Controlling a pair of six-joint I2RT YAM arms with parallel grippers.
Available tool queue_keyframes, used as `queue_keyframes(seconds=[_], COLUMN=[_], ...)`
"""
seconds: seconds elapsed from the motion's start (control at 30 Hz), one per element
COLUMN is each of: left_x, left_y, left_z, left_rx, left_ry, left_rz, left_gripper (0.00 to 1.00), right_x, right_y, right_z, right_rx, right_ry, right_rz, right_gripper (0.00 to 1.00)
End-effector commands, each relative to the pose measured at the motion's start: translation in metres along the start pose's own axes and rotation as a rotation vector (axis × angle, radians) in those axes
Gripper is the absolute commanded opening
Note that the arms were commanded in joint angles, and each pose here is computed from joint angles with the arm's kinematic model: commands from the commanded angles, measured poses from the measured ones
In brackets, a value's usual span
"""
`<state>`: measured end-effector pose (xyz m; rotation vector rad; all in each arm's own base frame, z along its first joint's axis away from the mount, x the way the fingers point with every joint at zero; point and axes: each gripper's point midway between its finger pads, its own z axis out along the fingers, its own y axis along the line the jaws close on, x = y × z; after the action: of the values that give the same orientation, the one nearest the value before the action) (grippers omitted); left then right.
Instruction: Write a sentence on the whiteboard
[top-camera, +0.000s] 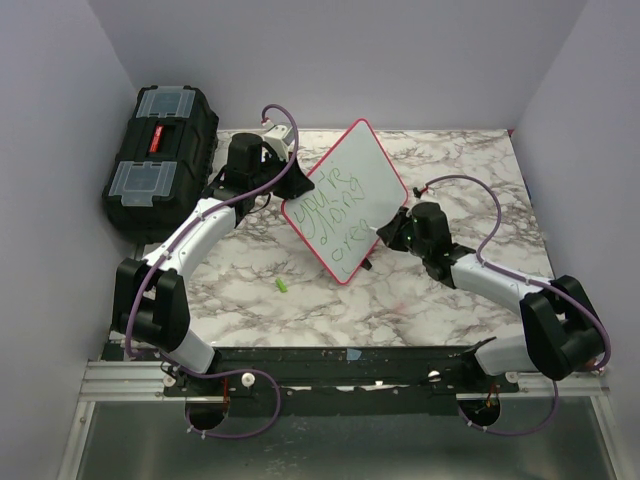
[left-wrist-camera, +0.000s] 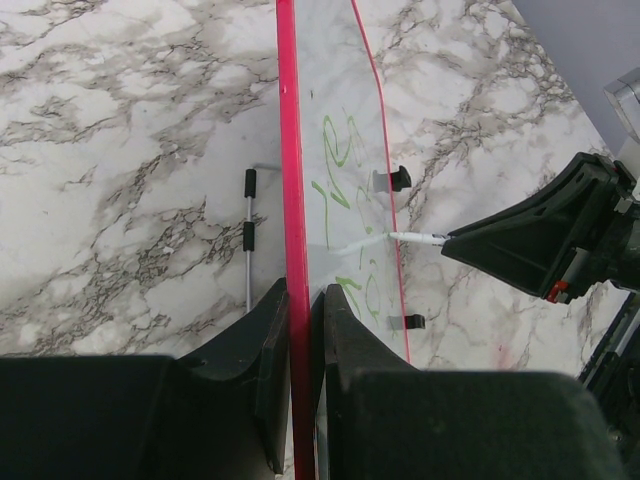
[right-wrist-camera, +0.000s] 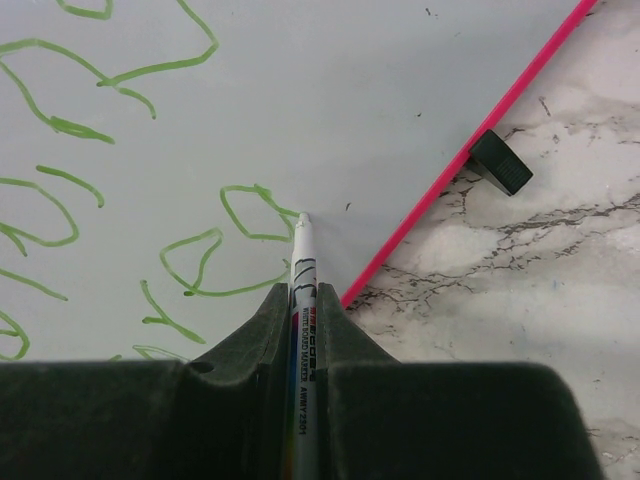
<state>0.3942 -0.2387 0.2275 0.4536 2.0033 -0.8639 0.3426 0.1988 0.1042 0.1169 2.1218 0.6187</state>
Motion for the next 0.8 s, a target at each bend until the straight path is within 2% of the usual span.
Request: queue_keyframes(seconds=[0.0,0.23,0.63,0.77], left_x=[0.056,0.056,0.058,0.057], left_y=[-0.013,-0.014,-0.013,-0.014], left_z=[0.003,0.004,0.005,0.004], left_rx=[0.061,0.065,0.066,0.068], left_ry=[0.179,0.179,0.183,0.181], left_rz=[0.030,0.029,0.029,0.030], left_gripper=[0.00,0.00,0.00,0.00], right_x=[0.015,-0.003,-0.049,-0.056], right_y=[-0.014,-0.006,0.017,0.018], right_z=[-0.002,-0.006,-0.032,-0.028], right_rx=[0.062,0.054,-0.012,-0.027], right_ry=[0.035,-0.014,-0.173,-0.160], right_rz=[-0.019,-0.019,-0.003,0.026], right_gripper=[0.01,0.01,0.01,0.01])
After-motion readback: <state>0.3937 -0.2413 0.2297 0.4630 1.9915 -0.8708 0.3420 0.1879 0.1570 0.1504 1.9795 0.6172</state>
